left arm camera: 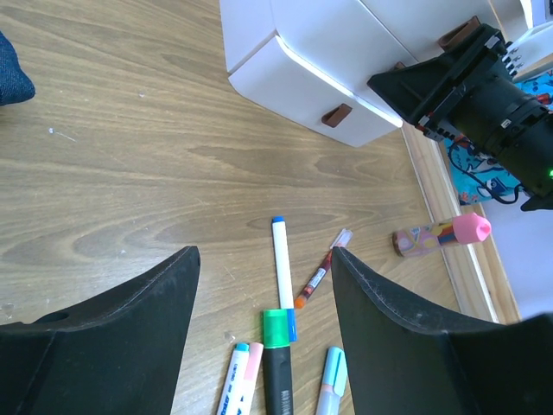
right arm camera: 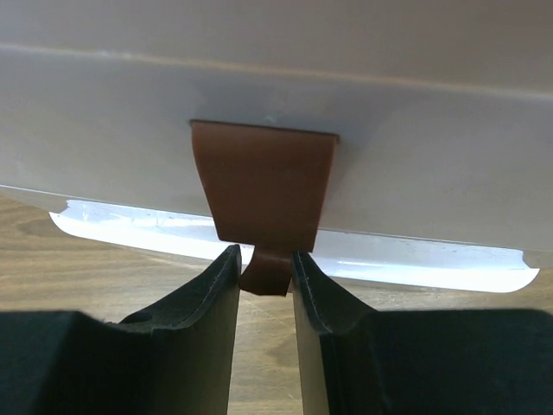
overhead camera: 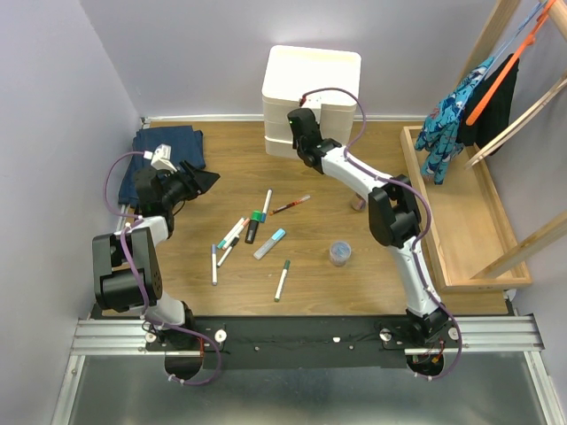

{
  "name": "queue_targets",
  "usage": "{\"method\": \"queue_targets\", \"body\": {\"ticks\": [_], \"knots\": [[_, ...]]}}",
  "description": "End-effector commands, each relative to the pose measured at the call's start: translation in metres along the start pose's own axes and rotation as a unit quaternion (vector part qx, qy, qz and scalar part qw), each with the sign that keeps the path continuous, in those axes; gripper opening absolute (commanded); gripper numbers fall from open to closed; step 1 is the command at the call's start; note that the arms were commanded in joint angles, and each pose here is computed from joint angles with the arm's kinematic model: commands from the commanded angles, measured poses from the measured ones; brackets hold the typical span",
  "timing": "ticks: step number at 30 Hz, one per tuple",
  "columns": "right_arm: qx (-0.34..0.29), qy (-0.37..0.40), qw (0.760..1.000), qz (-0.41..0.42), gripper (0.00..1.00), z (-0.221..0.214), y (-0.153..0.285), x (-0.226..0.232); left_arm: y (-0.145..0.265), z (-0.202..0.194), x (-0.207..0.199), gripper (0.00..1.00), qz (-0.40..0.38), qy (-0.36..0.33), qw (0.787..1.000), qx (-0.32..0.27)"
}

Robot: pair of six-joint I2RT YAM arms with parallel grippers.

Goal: Sort the stationery into containers
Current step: Open the drawer in the storage box.

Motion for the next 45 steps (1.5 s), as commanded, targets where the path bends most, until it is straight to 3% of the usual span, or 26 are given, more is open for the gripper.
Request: {"method": "queue_targets", "body": {"ticks": [1,3,7,10,15,34,45], "knots": [[-0.003,-0.005,1.0,0.0,0.38,-0.003,-0.008,0.01,0.0,0.0,0.005,0.72,-0.002,0.004,1.0,0.001],[-0.002,-0.006,1.0,-0.004,0.38,-0.005,-0.009,0.009,0.0,0.001,0.006,0.72,-0.002,0.004,1.0,-0.001],[-0.003,-0.013,1.0,-0.012,0.09,-0.005,-0.009,0.007,-0.001,0.002,0.006,0.71,-0.003,0.005,1.0,-0.002],[-0.003,-0.015,1.0,-0.012,0.01,-0.002,-0.007,0.005,0.0,0.002,0.008,0.72,-0.001,0.006,1.0,-0.003],[0.002,-0.02,1.0,-0.008,0.01,0.0,0.003,0.004,0.0,0.002,0.007,0.72,-0.002,0.006,1.0,-0.003],[0.063,0.023,0.996,0.053,0.01,-0.044,0.107,0.033,0.003,0.007,-0.002,0.72,-0.015,0.005,1.0,-0.011],[0.072,0.038,0.994,0.073,0.01,-0.051,0.125,0.043,0.007,0.009,-0.003,0.72,-0.007,0.003,1.0,-0.017]]}}
Point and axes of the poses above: each gripper's point midway between its finger pads, its own y axis back along the fingers, its own x axis along the line the jaws close on, z = x × y, the point moved 3 cm from there along y, back along the fingers, and after that the axes turned 13 degrees about y, right-handed, at the moved point
